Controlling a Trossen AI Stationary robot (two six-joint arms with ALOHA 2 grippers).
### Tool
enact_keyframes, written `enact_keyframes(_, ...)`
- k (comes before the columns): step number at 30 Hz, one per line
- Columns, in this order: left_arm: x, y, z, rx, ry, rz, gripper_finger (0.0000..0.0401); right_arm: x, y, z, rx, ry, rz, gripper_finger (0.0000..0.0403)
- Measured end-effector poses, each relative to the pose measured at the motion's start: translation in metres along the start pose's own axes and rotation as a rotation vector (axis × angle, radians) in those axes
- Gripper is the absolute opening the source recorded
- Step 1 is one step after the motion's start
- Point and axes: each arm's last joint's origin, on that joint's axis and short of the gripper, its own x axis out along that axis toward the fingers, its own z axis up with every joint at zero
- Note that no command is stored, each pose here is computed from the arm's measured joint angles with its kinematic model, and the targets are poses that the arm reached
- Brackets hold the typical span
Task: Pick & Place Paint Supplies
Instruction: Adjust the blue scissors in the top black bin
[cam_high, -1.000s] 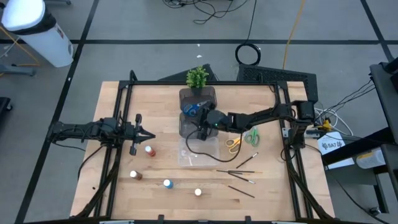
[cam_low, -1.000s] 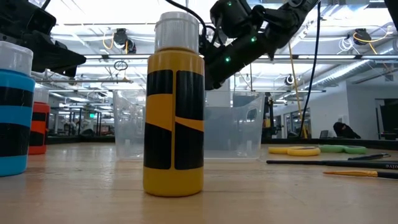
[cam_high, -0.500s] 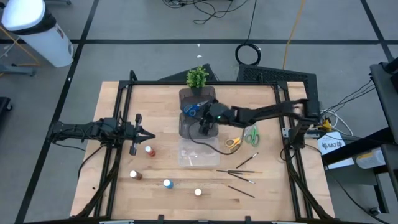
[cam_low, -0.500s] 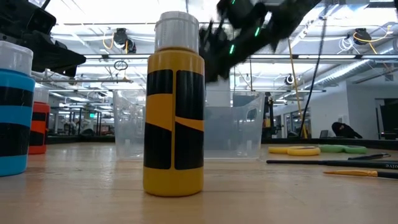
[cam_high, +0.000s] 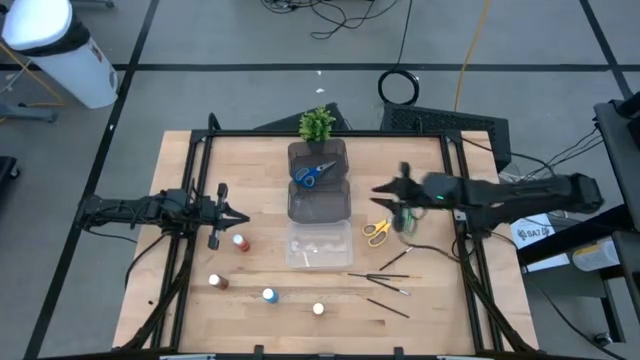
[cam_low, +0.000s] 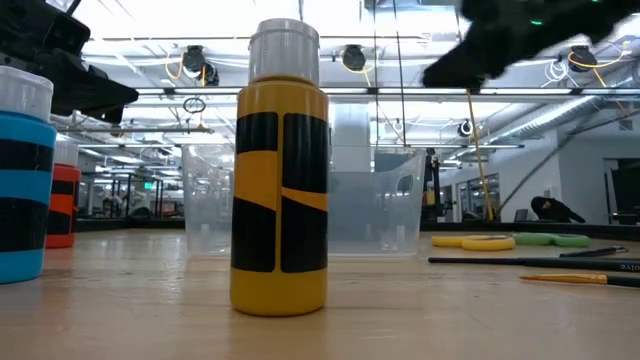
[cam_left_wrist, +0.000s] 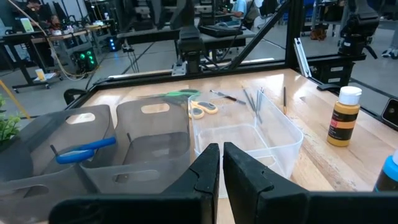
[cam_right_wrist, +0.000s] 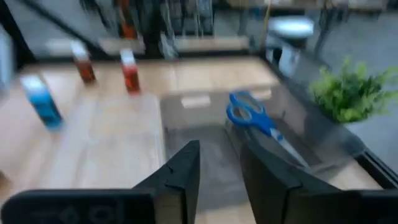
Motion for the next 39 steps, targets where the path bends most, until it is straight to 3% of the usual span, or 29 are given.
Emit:
enact_keyframes(4, 0.000, 0.001, 0.006, -0.017, -0.066, 0.005, 0.0035, -0.027, 0.000, -0.026, 0.052, -0.186, 0.038, 0.0087)
enact_keyframes(8, -0.002, 0.002, 0.018, -0.144, -0.186, 0.016, 0.0035, -0.040, -0.003, -0.043, 0.072, -0.341, 0.046, 0.0078)
enact_keyframes(15, -0.006, 0.011, 0.030, -0.282, -0.337, 0.268, 0.0035, -0.050, -0.005, -0.049, 0.068, -0.383, 0.044, 0.0067)
enact_keyframes(18, -0.006, 0.018, 0.039, -0.469, -0.392, 0.424, 0.0035, -0.050, -0.005, -0.050, 0.066, -0.369, 0.043, 0.0063)
enact_keyframes(24, 0.028, 0.022, 0.074, -0.460, -0.141, 0.424, 0.0074, -0.049, -0.005, -0.053, 0.077, -0.341, 0.043, 0.0061)
enact_keyframes(29, 0.092, 0.030, 0.097, -0.246, 0.239, 0.506, 0.0166, -0.049, -0.005, -0.052, 0.079, -0.349, 0.043, 0.0061)
enact_keyframes(33, 0.148, 0.039, 0.089, -0.058, 0.557, 0.604, 0.0229, -0.049, -0.005, -0.052, 0.079, -0.350, 0.043, 0.0061)
enact_keyframes(39, 0.222, 0.046, 0.054, 0.184, 0.876, 0.543, 0.0265, -0.049, -0.005, -0.052, 0.072, -0.350, 0.041, 0.0061)
